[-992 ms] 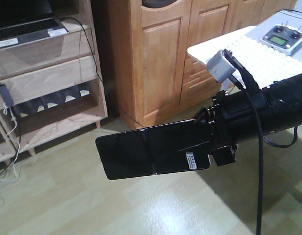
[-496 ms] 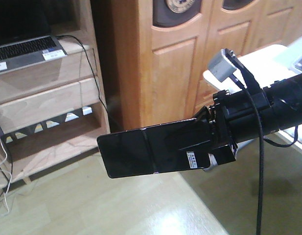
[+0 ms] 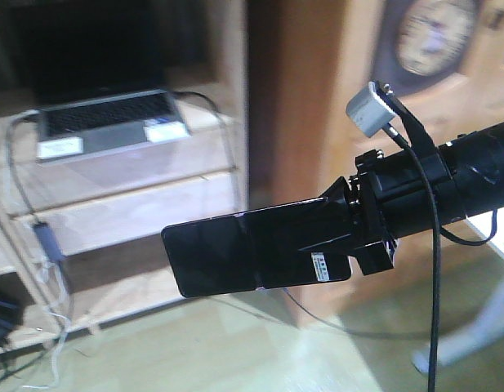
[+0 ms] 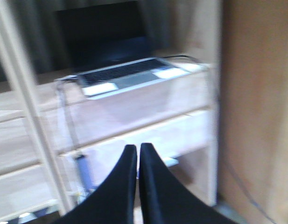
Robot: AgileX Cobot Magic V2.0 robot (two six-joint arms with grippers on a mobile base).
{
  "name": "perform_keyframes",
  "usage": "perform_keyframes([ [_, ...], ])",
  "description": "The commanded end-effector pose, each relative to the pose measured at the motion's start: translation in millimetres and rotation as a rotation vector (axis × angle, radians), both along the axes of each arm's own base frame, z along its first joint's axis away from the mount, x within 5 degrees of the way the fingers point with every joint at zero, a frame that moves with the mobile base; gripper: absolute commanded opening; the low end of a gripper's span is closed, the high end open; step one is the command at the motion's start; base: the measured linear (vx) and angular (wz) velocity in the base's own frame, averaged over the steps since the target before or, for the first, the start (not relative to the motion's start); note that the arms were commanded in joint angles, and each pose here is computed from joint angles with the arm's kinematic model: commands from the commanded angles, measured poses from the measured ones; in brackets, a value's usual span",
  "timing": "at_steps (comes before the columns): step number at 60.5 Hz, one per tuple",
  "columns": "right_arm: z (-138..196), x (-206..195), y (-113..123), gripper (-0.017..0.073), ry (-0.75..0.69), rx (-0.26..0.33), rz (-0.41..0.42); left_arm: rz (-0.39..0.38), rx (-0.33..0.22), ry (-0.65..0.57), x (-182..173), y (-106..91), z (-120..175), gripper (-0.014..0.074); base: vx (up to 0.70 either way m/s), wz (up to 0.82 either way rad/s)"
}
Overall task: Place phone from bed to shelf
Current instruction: 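Hold the phone while the base drives to the wooden shelf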
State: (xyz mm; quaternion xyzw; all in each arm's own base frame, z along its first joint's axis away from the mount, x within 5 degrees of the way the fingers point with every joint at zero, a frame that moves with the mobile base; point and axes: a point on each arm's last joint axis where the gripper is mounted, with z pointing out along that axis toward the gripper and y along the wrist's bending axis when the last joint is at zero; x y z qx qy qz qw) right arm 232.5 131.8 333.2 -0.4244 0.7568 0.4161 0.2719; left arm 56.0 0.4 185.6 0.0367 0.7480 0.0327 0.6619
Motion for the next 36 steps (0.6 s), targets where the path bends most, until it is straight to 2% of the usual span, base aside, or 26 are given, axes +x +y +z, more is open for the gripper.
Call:
perform_keyframes([
  [1,22.3,-12.0,2.2,-0.0001,-0.009,0.1,0.055,-0.006,-0.009,-0.109,-1.2,-0.5,15.8,0.0001,0.39,0.46],
  [36,22.3,-12.0,2.2,-0.0001,-0.009,0.1,0.055,-0.006,-0.009,-0.109,-1.2,-0.5,15.8,0.0001,0.35,0.4],
])
